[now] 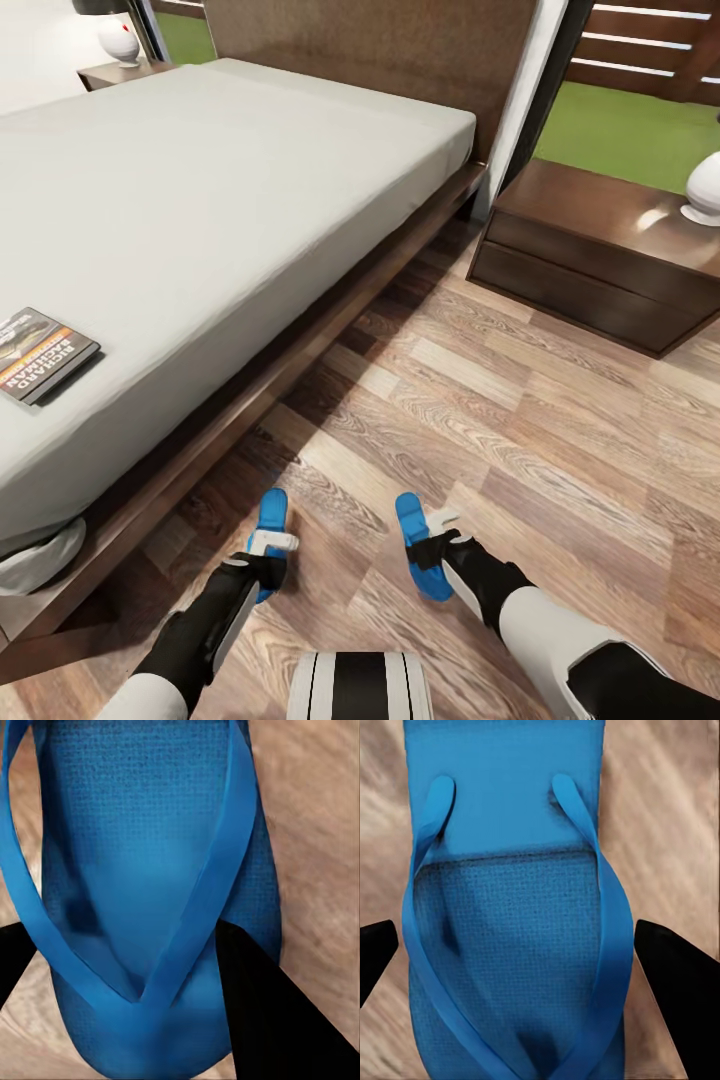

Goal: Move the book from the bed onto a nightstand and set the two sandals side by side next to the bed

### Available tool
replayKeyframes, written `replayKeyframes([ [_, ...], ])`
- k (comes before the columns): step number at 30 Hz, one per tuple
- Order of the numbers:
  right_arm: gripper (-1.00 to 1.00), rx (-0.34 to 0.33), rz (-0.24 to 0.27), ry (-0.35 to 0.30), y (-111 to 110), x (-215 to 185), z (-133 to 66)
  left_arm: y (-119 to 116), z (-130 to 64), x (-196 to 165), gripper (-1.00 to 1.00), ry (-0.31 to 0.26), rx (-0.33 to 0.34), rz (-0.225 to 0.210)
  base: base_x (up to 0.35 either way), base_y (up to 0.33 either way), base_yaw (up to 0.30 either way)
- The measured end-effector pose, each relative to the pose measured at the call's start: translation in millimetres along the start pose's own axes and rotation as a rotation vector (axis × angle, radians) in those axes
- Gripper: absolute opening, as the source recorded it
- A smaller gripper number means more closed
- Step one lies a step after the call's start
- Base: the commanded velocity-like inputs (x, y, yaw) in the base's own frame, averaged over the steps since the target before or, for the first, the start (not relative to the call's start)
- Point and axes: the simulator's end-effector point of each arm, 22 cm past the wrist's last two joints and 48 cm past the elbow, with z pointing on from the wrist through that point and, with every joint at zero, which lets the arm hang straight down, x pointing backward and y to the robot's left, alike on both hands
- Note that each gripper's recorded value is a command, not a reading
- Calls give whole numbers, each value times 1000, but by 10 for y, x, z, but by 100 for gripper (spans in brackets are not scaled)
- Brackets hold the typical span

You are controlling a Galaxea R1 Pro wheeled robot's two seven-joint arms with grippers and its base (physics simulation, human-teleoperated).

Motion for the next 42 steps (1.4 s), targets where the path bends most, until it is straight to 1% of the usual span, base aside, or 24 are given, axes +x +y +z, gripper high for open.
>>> replayKeyframes([
  [3,-100,26,65,10,-110,5,-6,14,84,-6,-100,-25,-21,-24,0,0,0],
  [4,-100,34,101,8,-159,-1,-8,15,102,-12,-100,-34,-20,-44,0,0,0],
  [6,-100,37,128,2,-192,-20,-12,22,109,-32,-100,-46,-19,-59,0,0,0],
  [7,-100,38,145,-6,-211,-57,-18,26,111,-54,-100,-57,-17,-68,0,0,0],
  [8,-100,37,176,-27,-245,-162,-37,30,107,-111,-100,-82,-16,-81,0,0,0],
  [10,-100,34,219,-53,-293,-294,-66,16,99,-165,-100,-104,-11,-97,0,0,0],
  [13,-100,35,229,-48,-316,-321,-81,12,96,-181,-100,-108,-12,-99,0,0,0],
  [15,-100,38,237,-64,-397,-524,-156,15,92,-189,-100,-111,-14,-100,0,0,0],
  [16,-100,36,249,-97,-454,-778,-256,16,90,-197,-100,-112,-14,-100,0,0,0],
  [17,-100,36,259,-145,-518,-1066,-385,18,88,-202,-100,-113,-15,-100,0,0,0],
  [18,-100,37,266,-152,-554,-1135,-429,17,88,-203,-100,-113,-15,-101,0,0,0],
  [19,-100,51,286,-173,-724,-1325,-582,17,88,-200,-100,-112,-15,-101,0,0,0],
  [20,-100,61,304,-212,-863,-1529,-742,18,86,-202,-100,-113,-15,-101,0,0,0],
  [22,-100,91,324,-258,-1147,-1760,-1003,19,86,-207,-100,-114,-15,-101,0,0,0],
  [23,-100,120,326,-299,-1344,-1930,-1241,18,86,-207,-100,-114,-15,-101,0,0,0],
  [25,-100,144,339,-311,-1513,-1963,-1486,19,85,-209,-100,-114,-15,-101,0,0,0],
  [26,-100,164,349,-318,-1619,-1929,-1649,19,85,-211,-100,-114,-15,-101,0,0,0],
  [28,-100,190,355,-337,-1705,-1879,-1859,24,85,-213,-100,-115,-16,-100,0,0,0],
  [29,-100,198,354,-340,-1720,-1861,-1909,25,85,-212,-100,-115,-16,-100,0,0,0],
  [31,-100,229,343,-334,-1759,-1762,-2078,25,85,-211,-100,-115,-16,-100,0,0,0],
  [33,-100,238,338,-299,-1747,-1646,-2166,28,85,-213,-100,-115,-16,-100,0,0,0],
  [37,-100,237,335,-290,-1731,-1614,-2194,24,81,-224,-100,-117,-15,-101,22,0,0],
  [42,-100,239,335,-290,-1735,-1613,-2205,16,78,-216,-100,-112,-14,-98,306,0,157],
])
